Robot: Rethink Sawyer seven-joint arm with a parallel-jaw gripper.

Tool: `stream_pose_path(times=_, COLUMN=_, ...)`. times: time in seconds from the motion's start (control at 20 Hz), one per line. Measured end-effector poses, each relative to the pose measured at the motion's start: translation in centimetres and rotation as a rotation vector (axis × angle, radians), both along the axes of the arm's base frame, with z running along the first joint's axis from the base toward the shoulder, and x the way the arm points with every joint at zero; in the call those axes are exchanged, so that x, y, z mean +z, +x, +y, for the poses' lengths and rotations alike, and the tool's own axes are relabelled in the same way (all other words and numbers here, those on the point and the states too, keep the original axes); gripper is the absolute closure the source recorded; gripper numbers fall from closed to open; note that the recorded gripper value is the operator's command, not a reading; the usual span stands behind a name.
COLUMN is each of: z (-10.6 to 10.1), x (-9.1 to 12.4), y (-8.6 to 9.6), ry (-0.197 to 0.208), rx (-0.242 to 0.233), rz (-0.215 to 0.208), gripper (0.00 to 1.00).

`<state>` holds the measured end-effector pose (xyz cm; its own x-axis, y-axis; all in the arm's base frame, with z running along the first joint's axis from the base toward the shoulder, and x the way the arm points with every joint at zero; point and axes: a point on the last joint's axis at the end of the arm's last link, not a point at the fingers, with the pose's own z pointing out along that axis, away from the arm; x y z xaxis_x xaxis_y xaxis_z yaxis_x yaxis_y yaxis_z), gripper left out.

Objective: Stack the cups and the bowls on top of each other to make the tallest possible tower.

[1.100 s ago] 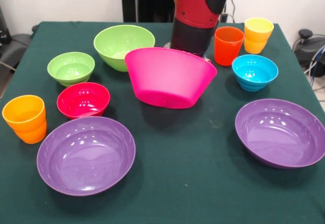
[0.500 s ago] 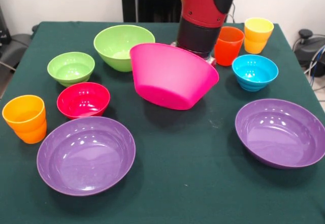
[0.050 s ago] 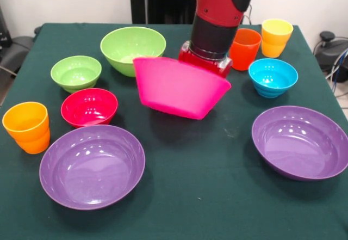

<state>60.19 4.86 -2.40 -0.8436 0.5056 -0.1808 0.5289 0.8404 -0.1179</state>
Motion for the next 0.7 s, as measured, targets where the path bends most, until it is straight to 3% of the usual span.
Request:
stream_pose_path(times=0.25, z=-0.1, x=2.6, y=0.3, ry=-0.016, rx=-0.004, rz=0.025, gripper=1.00)
stream_pose_path(times=0.5, z=-0.6, x=4.8, y=1.8, ry=-0.028, rx=-0.008, rz=-0.011, gripper=1.00)
stream_pose_path(times=0.7, z=-0.9, x=5.3, y=2.5, ry=-0.034, rx=-0.007, rz=-0.027, gripper=1.00)
